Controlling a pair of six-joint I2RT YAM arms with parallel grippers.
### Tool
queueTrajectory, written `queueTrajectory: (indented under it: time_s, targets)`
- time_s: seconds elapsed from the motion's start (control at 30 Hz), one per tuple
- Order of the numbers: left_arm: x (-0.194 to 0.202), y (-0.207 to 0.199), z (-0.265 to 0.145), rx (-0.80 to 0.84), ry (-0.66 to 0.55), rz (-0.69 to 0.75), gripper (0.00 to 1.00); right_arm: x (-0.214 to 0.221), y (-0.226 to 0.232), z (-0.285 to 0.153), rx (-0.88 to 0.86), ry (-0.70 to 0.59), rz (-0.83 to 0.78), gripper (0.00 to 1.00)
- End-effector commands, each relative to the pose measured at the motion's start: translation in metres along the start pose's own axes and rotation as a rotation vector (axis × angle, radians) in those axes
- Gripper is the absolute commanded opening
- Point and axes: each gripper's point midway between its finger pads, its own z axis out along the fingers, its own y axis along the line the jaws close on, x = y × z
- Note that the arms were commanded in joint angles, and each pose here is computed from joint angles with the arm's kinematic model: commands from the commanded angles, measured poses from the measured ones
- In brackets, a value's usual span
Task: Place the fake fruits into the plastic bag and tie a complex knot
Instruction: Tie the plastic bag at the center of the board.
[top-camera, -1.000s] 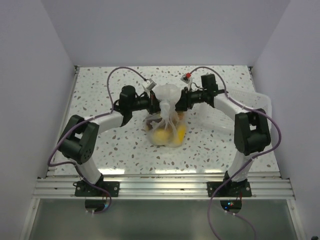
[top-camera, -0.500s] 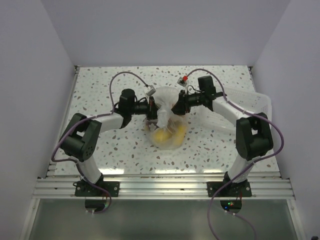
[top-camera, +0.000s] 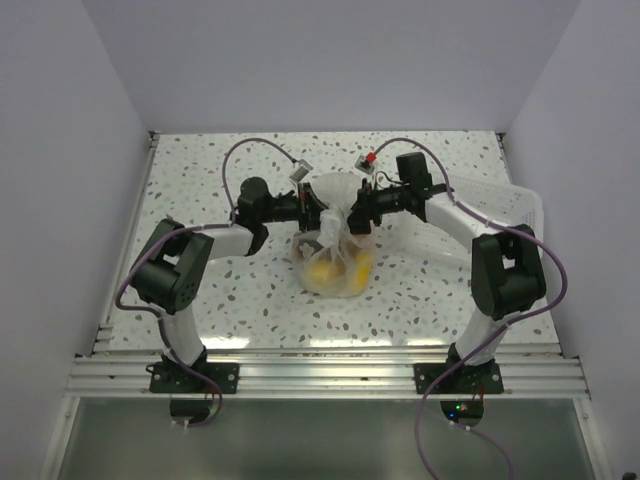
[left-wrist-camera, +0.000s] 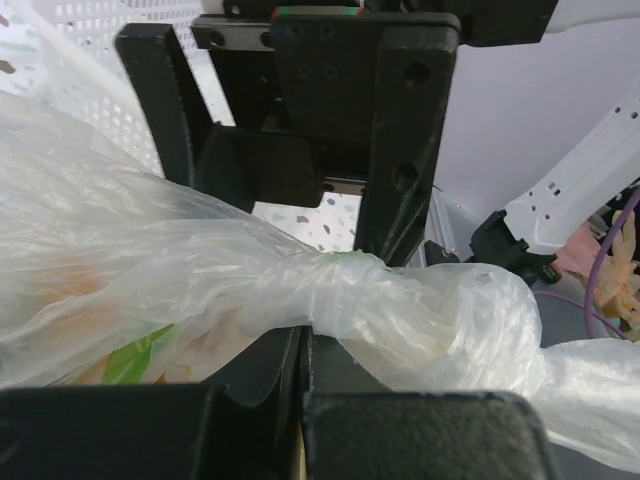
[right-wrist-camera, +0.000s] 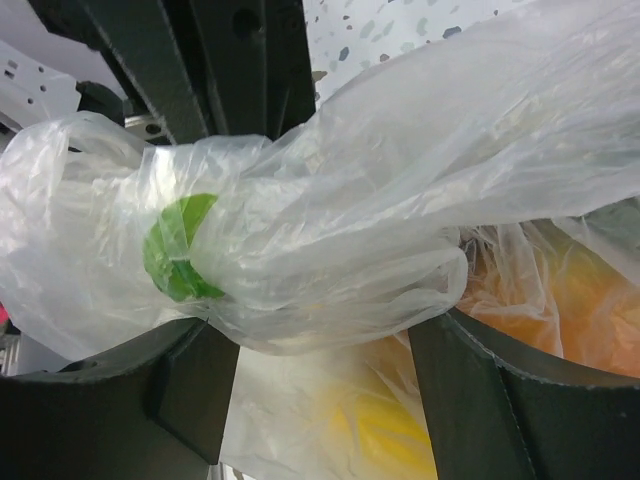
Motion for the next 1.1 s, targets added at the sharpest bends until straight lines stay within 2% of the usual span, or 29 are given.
queueTrajectory:
  time_s: [0.0,0.17,0.37,0.77,0.87,0.97,1.0,1.03,1.07]
  targets:
    - [0.009,-0.022,0.006,0.087,0.013,0.045,0.00,-0.028,0.009,0.004,-0.052,-0.061,-0.014,0.69]
    - [0.027,-0.006,0.010,0.028,0.034,0.074,0.00,-0.041,0.019,0.004,-0.108,-0.081,-0.051,0.70]
    - [0.015,0.002,0.028,0.055,0.012,0.106,0.00,-0.031,0.026,0.011,-0.147,-0.048,-0.042,0.70]
    - [-0.017,-0.044,0.032,0.249,-0.172,0.131,0.00,-0.015,0.020,0.025,-0.169,-0.023,-0.044,0.78]
    - [-0.010,-0.048,0.031,0.258,-0.169,0.102,0.00,-0.022,0.020,0.025,-0.172,-0.028,-0.035,0.79]
    - [-0.011,-0.046,0.026,0.240,-0.179,0.104,0.00,-0.020,0.011,0.003,-0.125,0.021,-0.090,0.82]
    - [-0.013,-0.044,0.024,0.231,-0.185,0.100,0.00,-0.029,0.008,-0.005,-0.113,0.021,-0.195,0.95]
    - [-0.017,-0.043,0.022,0.222,-0.196,0.100,0.00,-0.016,0.012,-0.015,-0.112,0.061,-0.121,0.99]
    - [-0.020,-0.044,0.021,0.222,-0.204,0.108,0.00,-0.016,0.006,-0.029,-0.091,0.059,-0.116,0.99]
